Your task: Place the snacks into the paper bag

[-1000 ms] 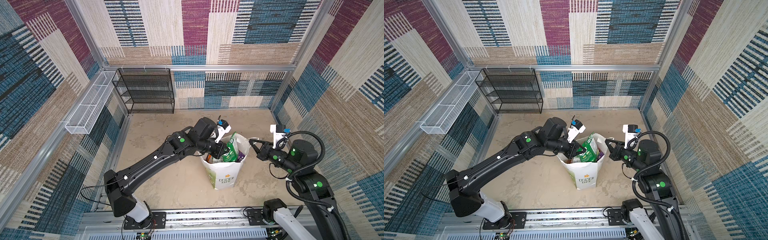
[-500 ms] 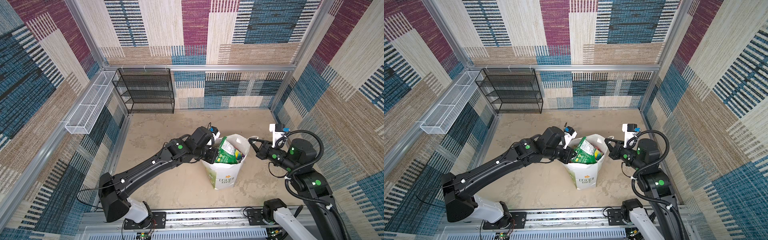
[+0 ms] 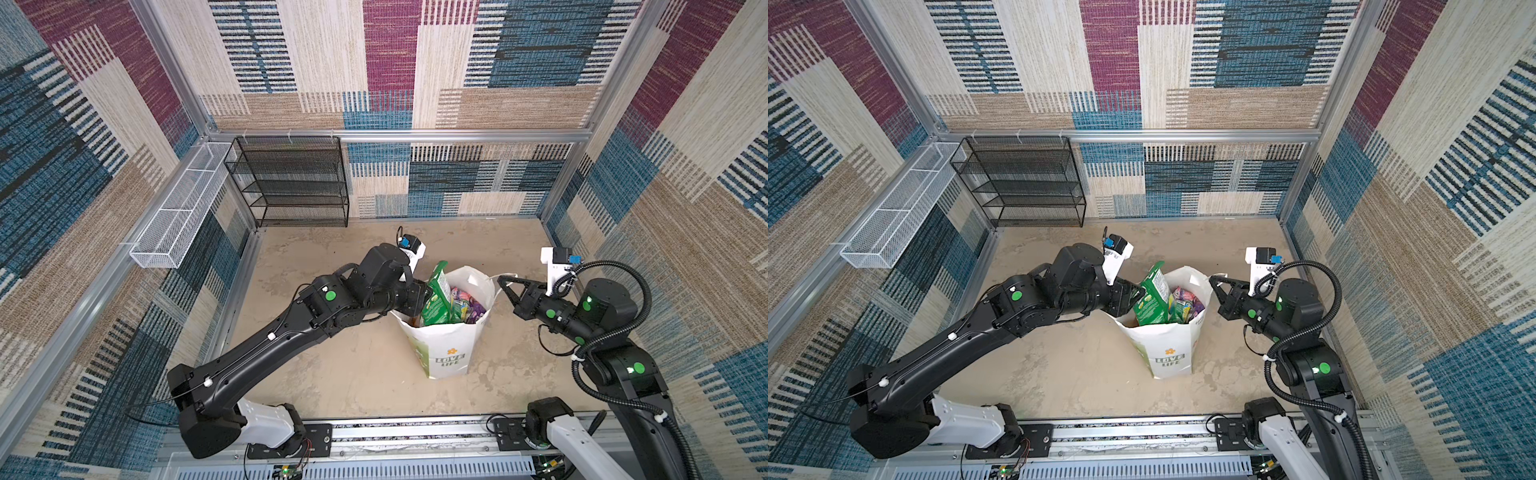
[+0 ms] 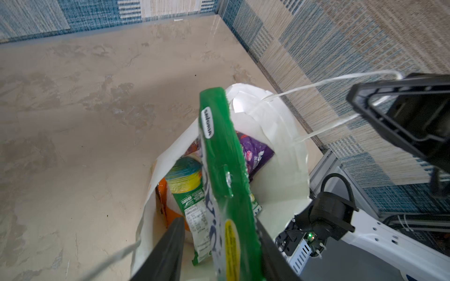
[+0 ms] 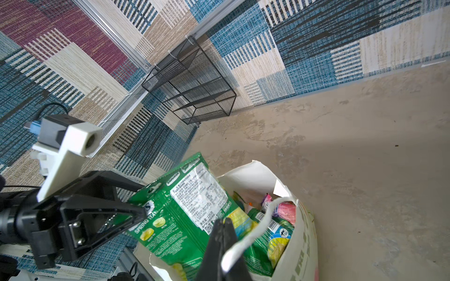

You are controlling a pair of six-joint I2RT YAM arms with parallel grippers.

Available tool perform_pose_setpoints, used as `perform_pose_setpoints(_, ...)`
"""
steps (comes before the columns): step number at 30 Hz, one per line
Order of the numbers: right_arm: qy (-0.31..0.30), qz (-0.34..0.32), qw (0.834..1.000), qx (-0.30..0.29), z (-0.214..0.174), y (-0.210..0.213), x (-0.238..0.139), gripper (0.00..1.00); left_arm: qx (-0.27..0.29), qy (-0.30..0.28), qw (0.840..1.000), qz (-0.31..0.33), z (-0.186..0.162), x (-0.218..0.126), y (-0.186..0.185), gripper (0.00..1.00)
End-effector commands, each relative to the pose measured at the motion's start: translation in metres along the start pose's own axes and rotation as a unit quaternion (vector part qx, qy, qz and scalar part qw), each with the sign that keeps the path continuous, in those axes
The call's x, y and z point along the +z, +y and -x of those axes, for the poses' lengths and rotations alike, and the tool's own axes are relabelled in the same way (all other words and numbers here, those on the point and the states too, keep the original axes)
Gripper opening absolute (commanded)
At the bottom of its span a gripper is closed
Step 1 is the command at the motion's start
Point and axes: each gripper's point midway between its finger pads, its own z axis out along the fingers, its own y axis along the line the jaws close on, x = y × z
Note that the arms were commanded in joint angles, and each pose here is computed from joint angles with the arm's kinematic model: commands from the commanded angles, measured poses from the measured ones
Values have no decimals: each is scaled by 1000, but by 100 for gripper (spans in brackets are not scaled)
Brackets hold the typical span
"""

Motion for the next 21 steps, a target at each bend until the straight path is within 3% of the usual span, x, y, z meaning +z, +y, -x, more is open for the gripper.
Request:
perform_pose_setpoints(1,-17,15,1000,-10,10,8,-2,5,24,10,1000,-11,-1,1,-9,46)
perform_pose_setpoints(7,-16,15,1000,-10,10,9,-2,5,28,55,998,-18,-22,23,-13,38)
perform_pose_setpoints(9,-16,15,1000,-10,10,9,-2,5,37,60,997,-20,-22,24,-18,40)
perform_pose_setpoints(13,-15,15,1000,-9,10,9,-2,5,66,44,997,2,-10,7,-22,48)
perform_pose_setpoints(21,-15,14,1000,-6,8,7,-1,5,94,42,989,108,-11,-24,15,79)
